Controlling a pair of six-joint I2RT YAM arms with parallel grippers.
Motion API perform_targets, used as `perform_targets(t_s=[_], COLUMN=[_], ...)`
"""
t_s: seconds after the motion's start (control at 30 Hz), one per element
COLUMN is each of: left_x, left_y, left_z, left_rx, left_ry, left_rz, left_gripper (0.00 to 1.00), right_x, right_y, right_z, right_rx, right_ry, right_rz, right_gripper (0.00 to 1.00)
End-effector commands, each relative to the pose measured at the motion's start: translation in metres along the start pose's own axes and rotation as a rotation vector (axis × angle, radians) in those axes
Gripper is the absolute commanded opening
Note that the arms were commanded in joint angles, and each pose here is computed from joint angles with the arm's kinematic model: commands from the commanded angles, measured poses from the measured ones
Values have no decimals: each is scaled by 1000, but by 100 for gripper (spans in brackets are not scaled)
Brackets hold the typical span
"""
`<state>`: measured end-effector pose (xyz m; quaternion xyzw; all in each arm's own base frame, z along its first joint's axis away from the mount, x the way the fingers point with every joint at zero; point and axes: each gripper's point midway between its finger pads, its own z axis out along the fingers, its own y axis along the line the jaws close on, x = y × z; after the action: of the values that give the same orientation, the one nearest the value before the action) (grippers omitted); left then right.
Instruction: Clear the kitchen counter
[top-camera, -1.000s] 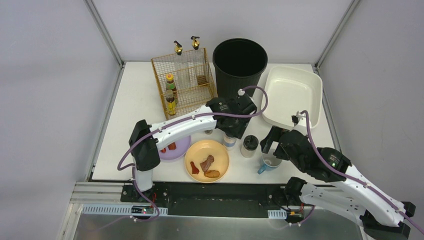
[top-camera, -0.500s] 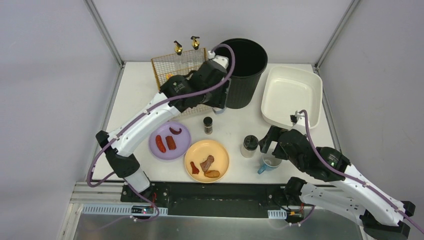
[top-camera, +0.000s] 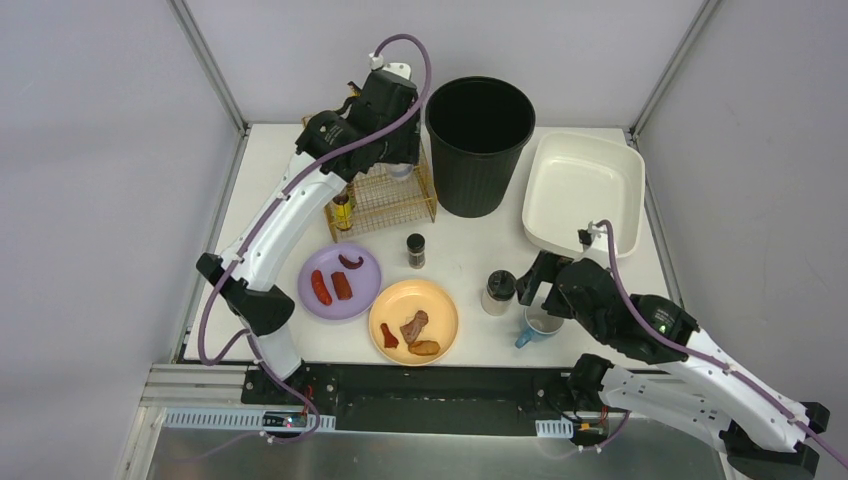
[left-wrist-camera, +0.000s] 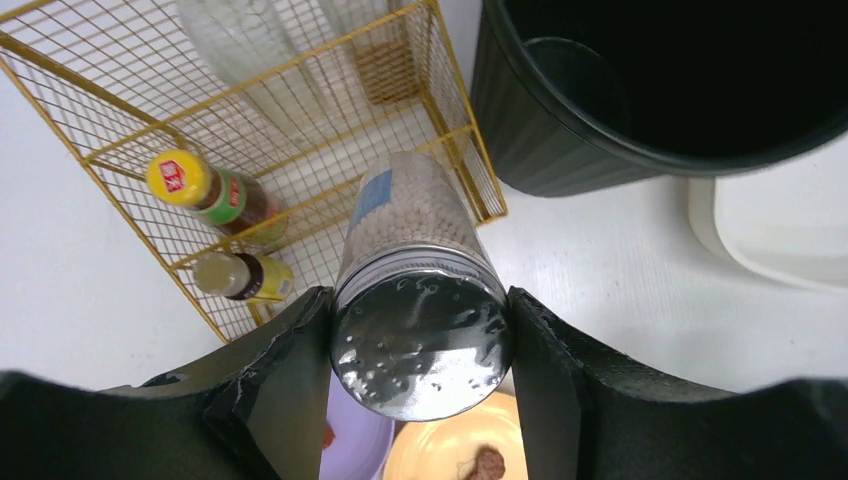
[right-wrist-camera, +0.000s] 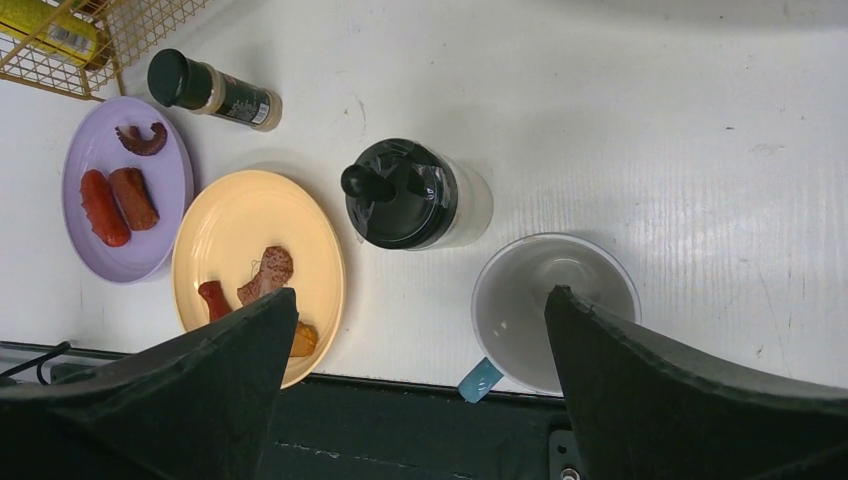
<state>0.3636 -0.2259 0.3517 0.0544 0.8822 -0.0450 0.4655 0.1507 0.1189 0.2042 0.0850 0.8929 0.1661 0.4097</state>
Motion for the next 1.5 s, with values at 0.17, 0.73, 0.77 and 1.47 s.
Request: perform_targets(t_s=[0.17,0.73,0.77,1.47], left_x=[-35,-10,-7,48], left_y=[53,88,87,85], left_z=[36,113,116,172], left_rx=[-142,-175,-175,-202], left_ry=[-67,50,60,219], left_rz=[-73,-185,-187,-255], left_gripper=[0,0,0,5], right_x=[0,5,5,11], right_y=[2,2,3,-4], right_z=[1,4,5,3], right_rx=[-27,-56,-58,-60], right_ry=[-16,-22,-20,-11], right_rz=[-2,10,11,24], right_gripper=[99,99,99,99])
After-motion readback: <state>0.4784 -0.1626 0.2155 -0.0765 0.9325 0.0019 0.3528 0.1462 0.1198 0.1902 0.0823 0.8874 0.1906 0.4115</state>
